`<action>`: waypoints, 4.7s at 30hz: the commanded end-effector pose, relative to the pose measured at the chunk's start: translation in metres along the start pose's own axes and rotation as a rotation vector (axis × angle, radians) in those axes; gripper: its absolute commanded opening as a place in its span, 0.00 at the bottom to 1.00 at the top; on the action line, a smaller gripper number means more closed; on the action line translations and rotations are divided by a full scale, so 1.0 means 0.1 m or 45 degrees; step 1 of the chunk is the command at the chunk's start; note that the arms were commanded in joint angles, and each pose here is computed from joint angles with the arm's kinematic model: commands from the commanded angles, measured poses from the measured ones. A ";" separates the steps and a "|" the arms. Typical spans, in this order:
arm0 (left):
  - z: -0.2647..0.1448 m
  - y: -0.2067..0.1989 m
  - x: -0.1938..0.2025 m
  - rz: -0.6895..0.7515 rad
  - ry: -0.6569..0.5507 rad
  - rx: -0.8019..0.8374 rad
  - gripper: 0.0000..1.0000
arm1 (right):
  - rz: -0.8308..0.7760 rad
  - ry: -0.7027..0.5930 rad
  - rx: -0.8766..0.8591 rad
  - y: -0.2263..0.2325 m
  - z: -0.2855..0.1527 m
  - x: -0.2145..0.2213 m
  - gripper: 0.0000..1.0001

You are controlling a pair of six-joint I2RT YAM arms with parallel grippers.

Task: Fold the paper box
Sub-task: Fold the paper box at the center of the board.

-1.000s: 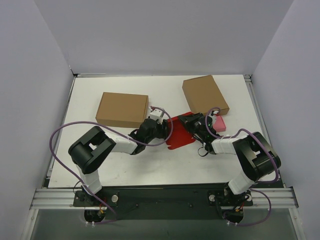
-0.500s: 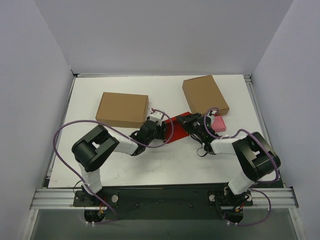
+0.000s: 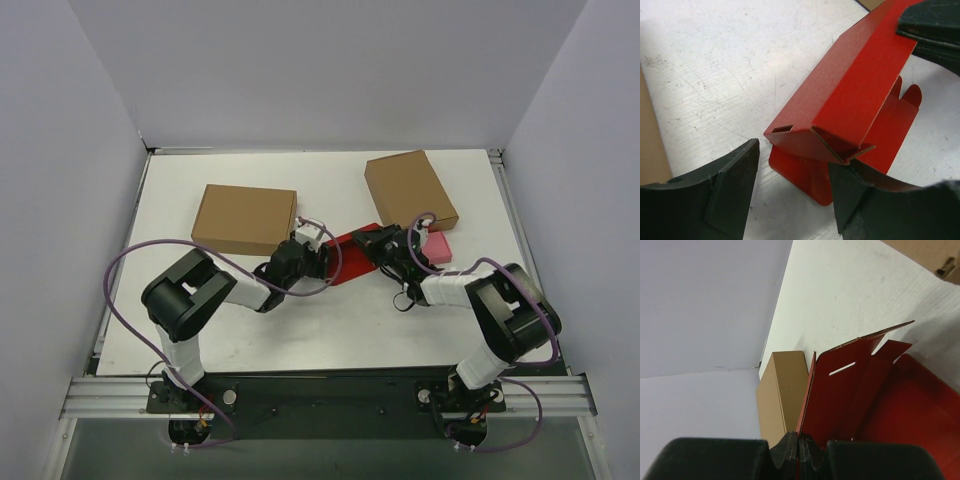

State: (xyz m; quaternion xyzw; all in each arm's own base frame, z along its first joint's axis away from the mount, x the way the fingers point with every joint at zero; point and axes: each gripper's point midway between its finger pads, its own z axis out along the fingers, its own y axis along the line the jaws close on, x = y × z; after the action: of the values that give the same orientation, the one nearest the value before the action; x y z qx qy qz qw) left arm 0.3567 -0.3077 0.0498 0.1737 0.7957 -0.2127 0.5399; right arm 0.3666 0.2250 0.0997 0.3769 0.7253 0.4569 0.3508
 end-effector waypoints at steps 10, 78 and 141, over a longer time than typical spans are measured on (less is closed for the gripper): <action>0.02 -0.03 -0.49 -0.050 -0.175 0.144 0.70 | -0.062 -0.021 0.175 -0.02 0.04 -0.04 0.00; -0.96 -0.62 -0.52 -0.112 0.536 1.060 0.13 | -1.677 0.630 0.056 0.92 -1.67 0.09 0.64; -0.48 -0.52 -1.23 -0.032 0.147 0.642 0.45 | -2.403 0.665 0.362 0.03 -0.90 0.14 0.00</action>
State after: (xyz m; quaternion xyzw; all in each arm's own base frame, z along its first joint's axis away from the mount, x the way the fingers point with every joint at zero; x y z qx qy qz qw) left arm 0.3210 -0.3191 0.1727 0.3084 0.7617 -0.4074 0.3984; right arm 0.2806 0.2058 0.1311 -0.4330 0.8319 -0.0164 0.3467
